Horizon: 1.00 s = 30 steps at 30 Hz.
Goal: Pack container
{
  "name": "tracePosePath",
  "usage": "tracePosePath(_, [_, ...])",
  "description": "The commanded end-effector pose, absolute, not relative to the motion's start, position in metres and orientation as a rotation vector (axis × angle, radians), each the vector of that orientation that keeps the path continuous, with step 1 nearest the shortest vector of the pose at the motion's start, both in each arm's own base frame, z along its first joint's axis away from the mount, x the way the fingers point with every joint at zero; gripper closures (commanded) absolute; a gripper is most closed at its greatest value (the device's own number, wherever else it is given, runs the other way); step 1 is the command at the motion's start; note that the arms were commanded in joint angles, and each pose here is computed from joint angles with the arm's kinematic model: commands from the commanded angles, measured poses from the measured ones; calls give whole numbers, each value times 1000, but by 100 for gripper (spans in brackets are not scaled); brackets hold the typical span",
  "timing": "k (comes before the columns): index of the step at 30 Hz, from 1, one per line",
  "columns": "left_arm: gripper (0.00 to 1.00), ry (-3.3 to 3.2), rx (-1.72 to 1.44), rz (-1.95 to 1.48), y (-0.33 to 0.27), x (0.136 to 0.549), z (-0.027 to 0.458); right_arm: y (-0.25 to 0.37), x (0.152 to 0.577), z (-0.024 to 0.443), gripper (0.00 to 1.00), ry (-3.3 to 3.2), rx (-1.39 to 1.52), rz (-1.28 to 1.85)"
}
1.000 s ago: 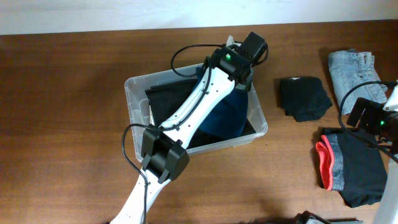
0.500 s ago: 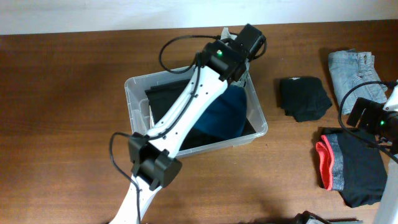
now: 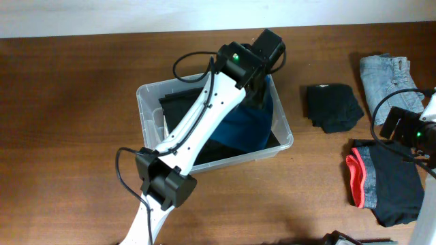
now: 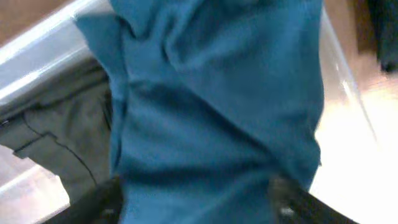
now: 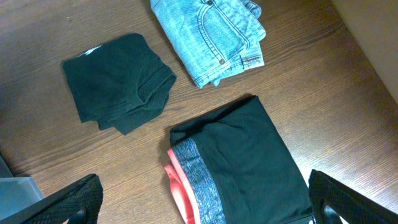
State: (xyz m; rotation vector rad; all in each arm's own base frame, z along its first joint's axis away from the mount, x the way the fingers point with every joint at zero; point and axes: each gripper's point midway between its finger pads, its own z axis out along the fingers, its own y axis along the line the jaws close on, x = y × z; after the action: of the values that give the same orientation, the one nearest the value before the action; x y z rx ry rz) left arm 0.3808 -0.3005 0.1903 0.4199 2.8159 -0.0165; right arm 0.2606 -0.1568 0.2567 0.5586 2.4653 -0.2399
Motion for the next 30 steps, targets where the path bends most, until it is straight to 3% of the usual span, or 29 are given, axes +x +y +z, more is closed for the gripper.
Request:
tracePosePath(1, [43, 2894, 471, -35, -306, 368, 173, -158, 261, 262, 2, 2446, 569, -241])
tracePosePath(5, [91, 2968, 502, -23, -305, 358, 157, -158, 261, 262, 2, 2446, 569, -240])
tracePosePath(6, [98, 2988, 534, -44, -307, 354, 154, -158, 261, 262, 2, 2446, 569, -240])
tracePosePath(30, [100, 3102, 854, -129, -366, 299, 93, -158, 261, 262, 2, 2446, 569, -241])
